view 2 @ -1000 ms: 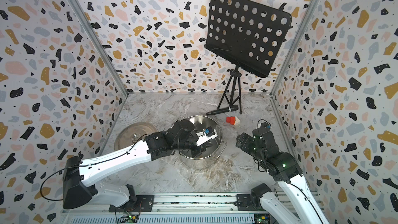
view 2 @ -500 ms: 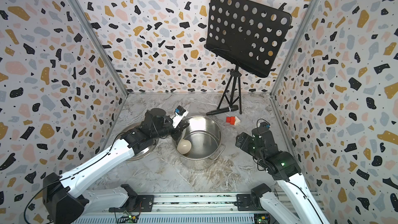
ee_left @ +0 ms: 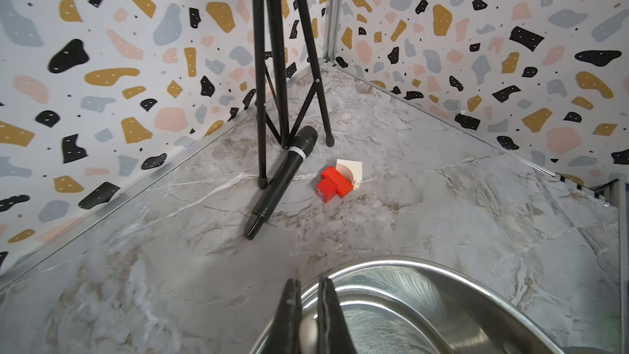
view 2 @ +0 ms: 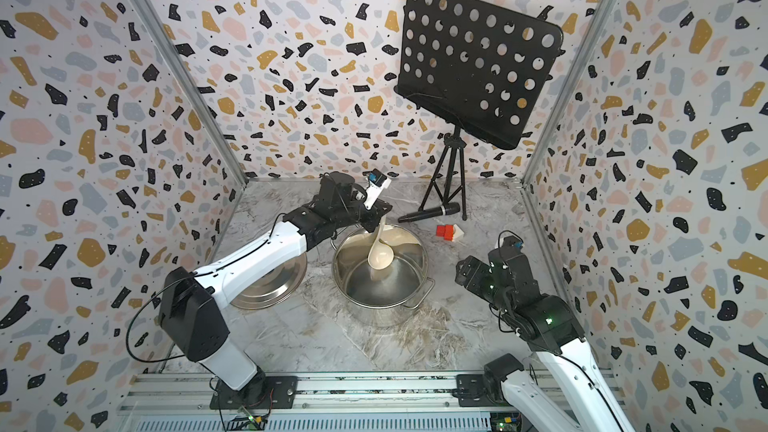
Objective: Stir the soup with a spoon
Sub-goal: Stir the soup in the pan with a stick.
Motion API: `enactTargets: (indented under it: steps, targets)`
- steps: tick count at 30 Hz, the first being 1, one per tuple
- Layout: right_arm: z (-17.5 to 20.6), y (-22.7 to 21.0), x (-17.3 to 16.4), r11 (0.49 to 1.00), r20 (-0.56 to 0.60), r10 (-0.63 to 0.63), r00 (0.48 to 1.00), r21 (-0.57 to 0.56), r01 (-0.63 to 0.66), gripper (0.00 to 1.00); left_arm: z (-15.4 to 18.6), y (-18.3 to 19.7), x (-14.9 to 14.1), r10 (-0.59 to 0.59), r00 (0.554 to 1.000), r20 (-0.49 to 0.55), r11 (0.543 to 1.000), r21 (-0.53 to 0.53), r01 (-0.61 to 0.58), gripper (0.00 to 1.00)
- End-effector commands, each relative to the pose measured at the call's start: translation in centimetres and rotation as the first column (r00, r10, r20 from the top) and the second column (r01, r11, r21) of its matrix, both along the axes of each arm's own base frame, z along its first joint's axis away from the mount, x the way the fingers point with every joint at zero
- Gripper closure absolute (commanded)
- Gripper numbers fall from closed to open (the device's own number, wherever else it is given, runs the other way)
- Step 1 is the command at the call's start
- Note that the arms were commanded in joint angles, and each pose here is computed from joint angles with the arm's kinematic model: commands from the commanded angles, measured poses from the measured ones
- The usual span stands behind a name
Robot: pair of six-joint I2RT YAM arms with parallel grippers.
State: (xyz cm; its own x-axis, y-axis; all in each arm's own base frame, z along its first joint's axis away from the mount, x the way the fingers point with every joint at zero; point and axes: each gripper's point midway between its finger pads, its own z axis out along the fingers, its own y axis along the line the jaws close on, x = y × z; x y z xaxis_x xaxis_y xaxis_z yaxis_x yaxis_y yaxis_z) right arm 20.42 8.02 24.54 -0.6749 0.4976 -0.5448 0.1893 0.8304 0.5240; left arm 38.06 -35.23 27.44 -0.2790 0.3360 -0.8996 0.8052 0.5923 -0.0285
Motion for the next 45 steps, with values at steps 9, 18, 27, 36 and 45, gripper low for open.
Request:
enactTargets:
  steps: [9,18,27,36,45]
  targets:
    - [0.4,-0.8,-0.5,0.999,0.014,-0.032,0.999,0.002,0.032,0.15,1.9,-7.7,-9.0,-0.261,0.963,0.071,0.965,0.007,0.262,1.0]
    - [0.1,-0.8,-0.3,0.999,0.005,-0.033,0.999,-0.012,0.033,0.15,0.1,-5.8,-16.3,-0.371,0.928,0.041,0.926,0.091,0.367,1.0]
    - [0.1,-0.6,0.0,1.0,-0.003,-0.027,1.0,-0.014,0.026,0.15,-0.6,-0.3,-18.5,-0.314,0.948,0.044,0.945,0.111,0.308,1.0]
    - [0.0,-0.3,0.0,1.0,-0.012,-0.011,1.0,-0.009,0.011,0.15,1.0,5.2,-12.6,-0.096,0.994,0.054,0.995,-0.007,0.097,1.0]
    - [1.0,-0.2,0.1,1.0,0.014,-0.001,1.0,-0.014,0.001,0.15,3.5,6.8,-3.4,0.071,0.99,0.123,0.994,-0.085,-0.061,1.0]
